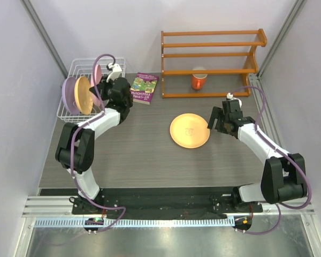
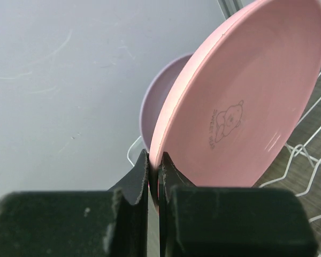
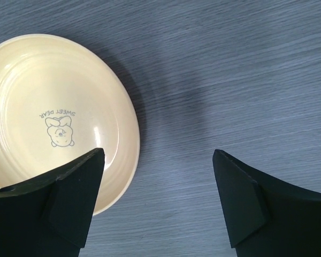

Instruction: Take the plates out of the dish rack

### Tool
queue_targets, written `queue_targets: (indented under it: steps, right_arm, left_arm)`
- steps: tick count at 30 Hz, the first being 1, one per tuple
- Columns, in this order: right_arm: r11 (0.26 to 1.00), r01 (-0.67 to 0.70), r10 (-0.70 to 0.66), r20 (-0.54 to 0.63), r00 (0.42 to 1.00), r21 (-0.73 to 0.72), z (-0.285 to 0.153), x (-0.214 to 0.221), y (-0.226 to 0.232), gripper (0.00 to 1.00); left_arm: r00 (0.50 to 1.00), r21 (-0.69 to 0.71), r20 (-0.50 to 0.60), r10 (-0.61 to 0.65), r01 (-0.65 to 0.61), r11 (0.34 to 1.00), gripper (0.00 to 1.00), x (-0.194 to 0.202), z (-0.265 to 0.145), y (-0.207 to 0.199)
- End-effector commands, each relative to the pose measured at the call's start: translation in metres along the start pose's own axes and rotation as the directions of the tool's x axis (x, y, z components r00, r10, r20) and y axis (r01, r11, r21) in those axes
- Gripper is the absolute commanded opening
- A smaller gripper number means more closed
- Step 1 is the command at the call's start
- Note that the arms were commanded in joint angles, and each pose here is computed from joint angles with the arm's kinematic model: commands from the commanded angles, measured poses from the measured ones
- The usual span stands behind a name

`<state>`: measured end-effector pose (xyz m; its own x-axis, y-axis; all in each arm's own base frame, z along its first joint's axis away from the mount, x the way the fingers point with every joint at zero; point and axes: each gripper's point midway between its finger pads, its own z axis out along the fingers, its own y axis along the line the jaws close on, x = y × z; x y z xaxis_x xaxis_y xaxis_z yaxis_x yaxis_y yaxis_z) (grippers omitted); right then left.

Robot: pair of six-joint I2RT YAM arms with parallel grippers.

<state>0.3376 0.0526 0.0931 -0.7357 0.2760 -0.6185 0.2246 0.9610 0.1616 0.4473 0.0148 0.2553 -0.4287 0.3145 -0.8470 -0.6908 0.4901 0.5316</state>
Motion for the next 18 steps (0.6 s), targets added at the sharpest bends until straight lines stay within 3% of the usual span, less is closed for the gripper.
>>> queue_targets:
  steps: [1,7,8,9,10,11,12,13,15,16,18]
  right_arm:
    - [0.999,0.003,-0.006,0.111,0.994,0.032,-0.027,-0.026,-0.008,0.92]
    - [1.0,0.019,-0.016,0.202,0.979,-0.015,-0.055,-0.053,0.0,0.94]
    - [0.999,0.022,-0.014,0.212,0.977,-0.037,-0.059,-0.058,0.005,0.94]
    - [0.996,0.029,-0.012,0.21,0.978,-0.081,-0.063,-0.059,0.013,0.94]
    - [0.993,0.031,-0.005,0.229,0.973,-0.113,-0.067,-0.066,0.02,0.94]
    - [0.988,0.035,0.001,0.235,0.972,-0.148,-0.07,-0.068,0.027,0.94]
    - [0.978,0.044,0.005,0.235,0.972,-0.203,-0.073,-0.069,0.037,0.94]
    - [0.973,0.034,0.026,0.26,0.965,-0.226,-0.077,-0.076,0.041,0.94]
    - [0.948,0.05,0.034,0.255,0.966,-0.315,-0.082,-0.076,0.059,0.93]
    - [0.939,0.043,0.054,0.271,0.961,-0.342,-0.085,-0.082,0.064,0.93]
    - [0.923,0.044,0.07,0.279,0.958,-0.381,-0.09,-0.086,0.072,0.94]
  left_arm:
    - [0.985,-0.096,0.021,-0.173,0.175,0.98,0.0,-0.048,-0.014,0.052]
    - [0.977,0.019,0.075,-0.201,0.2,0.98,0.0,-0.076,-0.054,0.059]
    - [0.987,0.064,0.081,-0.14,0.135,0.989,0.0,-0.078,-0.067,0.051]
    - [0.966,0.129,0.088,-0.243,0.231,0.964,0.0,-0.086,-0.075,0.045]
    - [0.96,0.185,0.083,-0.267,0.249,0.951,0.0,-0.088,-0.083,0.038]
    - [0.99,0.268,0.072,-0.123,0.099,0.958,0.0,-0.078,-0.094,0.03]
    - [0.982,0.374,0.04,-0.186,0.158,0.914,0.0,-0.079,-0.103,0.016]
    - [0.951,0.508,-0.037,-0.307,0.282,0.814,0.0,-0.085,-0.117,0.002]
    - [0.944,0.642,-0.106,-0.313,0.305,0.704,0.0,-0.079,-0.138,-0.016]
    - [0.923,0.729,-0.176,-0.343,0.356,0.584,0.0,-0.082,-0.158,-0.03]
    - [0.915,0.776,-0.238,-0.326,0.381,0.502,0.0,-0.076,-0.175,-0.041]
